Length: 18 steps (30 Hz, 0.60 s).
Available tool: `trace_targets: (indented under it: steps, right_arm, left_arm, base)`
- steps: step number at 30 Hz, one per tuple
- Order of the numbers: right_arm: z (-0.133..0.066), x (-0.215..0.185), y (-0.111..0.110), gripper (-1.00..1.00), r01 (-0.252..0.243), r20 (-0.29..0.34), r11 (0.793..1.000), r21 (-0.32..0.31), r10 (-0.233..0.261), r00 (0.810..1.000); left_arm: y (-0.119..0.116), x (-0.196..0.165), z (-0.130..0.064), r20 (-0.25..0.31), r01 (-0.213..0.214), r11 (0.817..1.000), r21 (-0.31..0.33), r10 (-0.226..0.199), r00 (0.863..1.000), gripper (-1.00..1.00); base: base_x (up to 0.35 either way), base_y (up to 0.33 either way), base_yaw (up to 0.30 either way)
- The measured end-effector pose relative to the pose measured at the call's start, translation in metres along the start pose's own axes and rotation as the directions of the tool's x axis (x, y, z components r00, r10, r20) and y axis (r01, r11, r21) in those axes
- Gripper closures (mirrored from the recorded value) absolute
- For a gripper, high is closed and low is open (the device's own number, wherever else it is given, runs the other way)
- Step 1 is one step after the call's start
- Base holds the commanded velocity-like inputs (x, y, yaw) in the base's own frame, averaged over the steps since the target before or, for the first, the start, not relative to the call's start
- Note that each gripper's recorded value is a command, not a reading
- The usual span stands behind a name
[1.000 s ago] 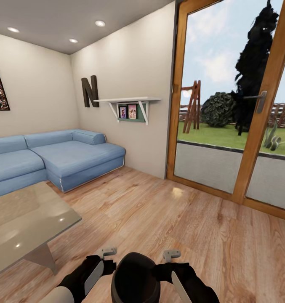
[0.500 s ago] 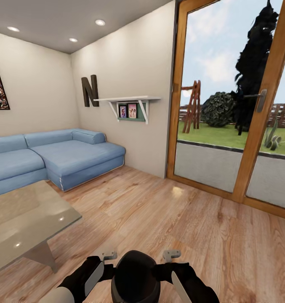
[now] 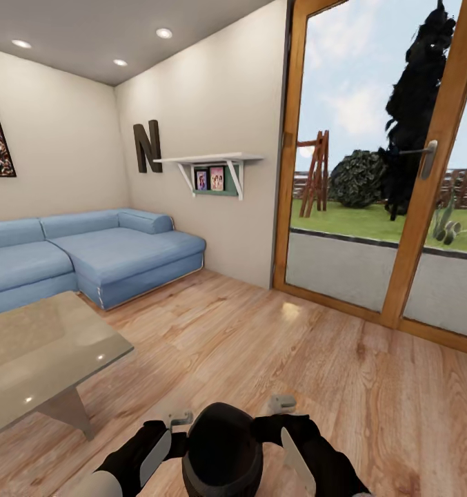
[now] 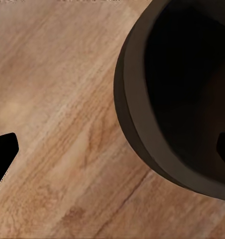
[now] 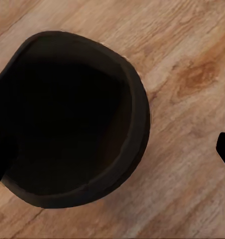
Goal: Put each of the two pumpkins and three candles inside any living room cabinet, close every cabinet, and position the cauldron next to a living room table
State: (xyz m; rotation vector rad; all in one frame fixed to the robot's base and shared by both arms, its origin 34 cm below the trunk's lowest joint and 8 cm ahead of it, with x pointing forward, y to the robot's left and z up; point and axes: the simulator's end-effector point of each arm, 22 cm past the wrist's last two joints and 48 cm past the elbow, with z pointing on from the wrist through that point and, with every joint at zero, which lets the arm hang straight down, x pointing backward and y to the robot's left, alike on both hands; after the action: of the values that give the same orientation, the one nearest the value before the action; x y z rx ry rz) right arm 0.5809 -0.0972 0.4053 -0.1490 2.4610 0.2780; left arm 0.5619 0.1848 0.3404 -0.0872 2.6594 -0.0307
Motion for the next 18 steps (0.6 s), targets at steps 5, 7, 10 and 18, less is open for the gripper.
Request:
trace_targets:
  steps: [5, 7, 10, 18]
  right_arm:
    - [0.013, -0.006, -0.028, -1.0, -0.031, -0.021, 0.997, 0.069, 0.032, 0.999]
    - [0.019, 0.001, -0.035, -1.0, -0.038, -0.05, 0.996, 0.086, 0.042, 0.998]
    - [0.025, 0.009, -0.038, -1.0, -0.042, -0.07, 0.995, 0.092, 0.048, 0.996]
    - [0.042, 0.034, -0.032, -1.0, -0.052, -0.106, 0.995, 0.082, 0.061, 0.993]
  left_arm:
    - [-0.003, 0.003, 0.009, 0.033, -0.036, 0.999, -0.005, 0.036, 0.999, -1.0]
    - [-0.003, 0.005, 0.012, 0.031, -0.043, 0.999, -0.007, 0.043, 0.999, -1.0]
    - [-0.003, 0.009, 0.016, 0.021, -0.046, 0.999, -0.009, 0.046, 0.999, -1.0]
    - [-0.002, 0.022, 0.028, -0.009, -0.047, 0.999, -0.013, 0.046, 0.999, -1.0]
  base:
    - [0.0, 0.0, 0.0]
    - [0.0, 0.0, 0.0]
    - [0.0, 0.0, 0.0]
    - [0.0, 0.0, 0.0]
